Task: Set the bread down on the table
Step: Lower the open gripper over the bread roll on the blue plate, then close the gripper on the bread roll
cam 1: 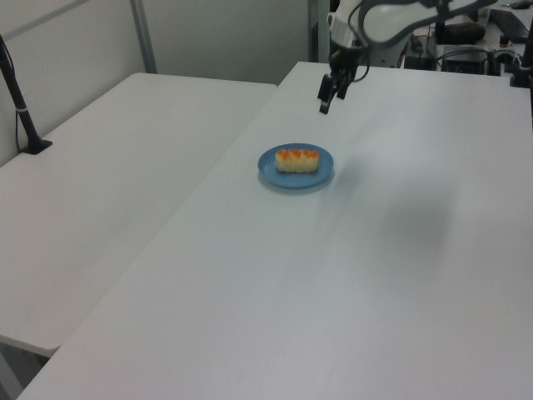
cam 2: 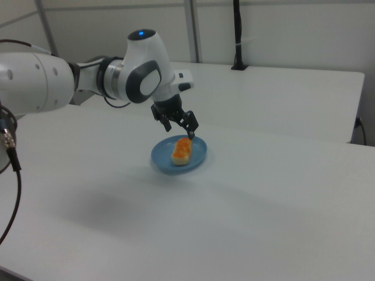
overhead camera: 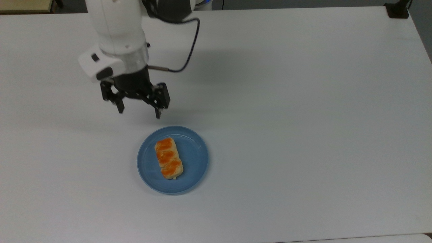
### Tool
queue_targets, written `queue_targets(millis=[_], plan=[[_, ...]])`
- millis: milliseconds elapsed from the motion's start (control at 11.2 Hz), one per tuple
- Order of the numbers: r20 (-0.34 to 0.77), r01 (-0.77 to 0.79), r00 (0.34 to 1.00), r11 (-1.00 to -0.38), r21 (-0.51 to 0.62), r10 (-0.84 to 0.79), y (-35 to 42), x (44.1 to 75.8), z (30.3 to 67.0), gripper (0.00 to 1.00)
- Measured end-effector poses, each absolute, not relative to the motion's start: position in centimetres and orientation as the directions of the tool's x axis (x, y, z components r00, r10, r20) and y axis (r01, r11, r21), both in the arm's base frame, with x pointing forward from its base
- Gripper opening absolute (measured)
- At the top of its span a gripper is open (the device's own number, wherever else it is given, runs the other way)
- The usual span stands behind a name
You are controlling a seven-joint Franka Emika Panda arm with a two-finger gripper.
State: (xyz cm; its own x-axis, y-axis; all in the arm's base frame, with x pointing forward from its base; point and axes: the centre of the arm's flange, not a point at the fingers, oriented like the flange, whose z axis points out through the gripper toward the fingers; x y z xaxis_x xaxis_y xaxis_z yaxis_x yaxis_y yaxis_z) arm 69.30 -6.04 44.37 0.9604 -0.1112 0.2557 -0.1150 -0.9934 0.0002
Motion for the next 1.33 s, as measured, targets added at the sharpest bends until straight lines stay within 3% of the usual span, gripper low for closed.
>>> queue_targets(millis=[623,800,889,1245,1334], plan=[[0.289,-0.016,0.957,-1.000,0.009,-0.012,-0.8,72.2,34.7,1.00],[0.296,0.001,0.955,-1.000,0.028,0.009,-0.6,72.5,33.4,0.93],[0.298,0.011,0.954,-0.999,0.042,0.023,-0.5,72.6,32.9,0.84],[0.300,0.022,0.953,-0.998,0.064,0.041,-0.5,72.8,32.6,0.23],[0.304,0.020,0.952,-0.998,0.064,0.038,-0.5,72.8,32.8,0.16]])
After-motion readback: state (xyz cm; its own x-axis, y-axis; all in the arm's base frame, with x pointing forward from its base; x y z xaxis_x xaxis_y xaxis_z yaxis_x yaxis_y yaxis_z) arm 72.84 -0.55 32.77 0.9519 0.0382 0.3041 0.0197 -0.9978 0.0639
